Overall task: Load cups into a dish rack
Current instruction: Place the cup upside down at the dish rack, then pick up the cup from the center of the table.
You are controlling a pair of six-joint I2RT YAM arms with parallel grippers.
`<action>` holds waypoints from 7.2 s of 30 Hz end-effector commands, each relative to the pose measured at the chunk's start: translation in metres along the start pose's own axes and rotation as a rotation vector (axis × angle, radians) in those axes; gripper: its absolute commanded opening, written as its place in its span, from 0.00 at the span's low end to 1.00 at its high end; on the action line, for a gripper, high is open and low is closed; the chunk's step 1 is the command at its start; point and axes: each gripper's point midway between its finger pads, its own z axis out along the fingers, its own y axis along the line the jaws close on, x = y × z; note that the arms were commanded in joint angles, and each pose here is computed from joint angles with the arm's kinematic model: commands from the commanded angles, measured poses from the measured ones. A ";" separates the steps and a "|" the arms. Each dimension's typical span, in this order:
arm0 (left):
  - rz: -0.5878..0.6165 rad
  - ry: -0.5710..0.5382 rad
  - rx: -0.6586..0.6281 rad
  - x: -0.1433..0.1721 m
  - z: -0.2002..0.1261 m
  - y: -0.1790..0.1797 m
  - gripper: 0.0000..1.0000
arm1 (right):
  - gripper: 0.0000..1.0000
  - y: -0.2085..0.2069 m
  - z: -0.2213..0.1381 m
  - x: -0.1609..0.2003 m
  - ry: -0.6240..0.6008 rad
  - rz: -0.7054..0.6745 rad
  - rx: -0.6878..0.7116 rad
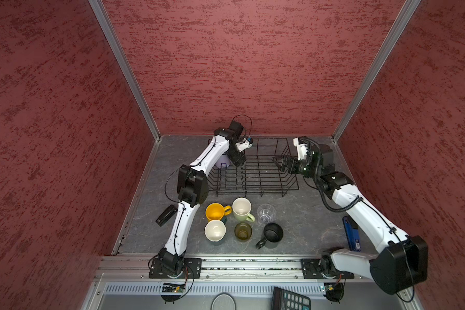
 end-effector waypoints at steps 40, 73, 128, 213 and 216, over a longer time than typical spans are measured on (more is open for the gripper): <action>-0.030 -0.254 -0.004 -0.045 -0.093 -0.010 1.00 | 0.85 -0.015 0.003 0.002 0.051 0.006 0.073; -0.435 -1.164 -0.032 -0.002 -0.306 -0.020 1.00 | 0.61 0.002 -0.053 0.172 0.481 -0.066 0.341; -0.533 -1.160 -0.091 0.033 -0.301 0.005 1.00 | 0.05 -0.014 0.001 0.228 0.603 -0.191 0.420; 0.266 -1.336 0.403 0.029 -0.260 -0.142 1.00 | 0.00 0.144 -0.028 0.001 0.061 -0.053 -0.728; 0.278 -1.343 0.408 0.025 -0.263 -0.144 1.00 | 0.00 0.150 -0.027 0.003 0.068 -0.059 -0.746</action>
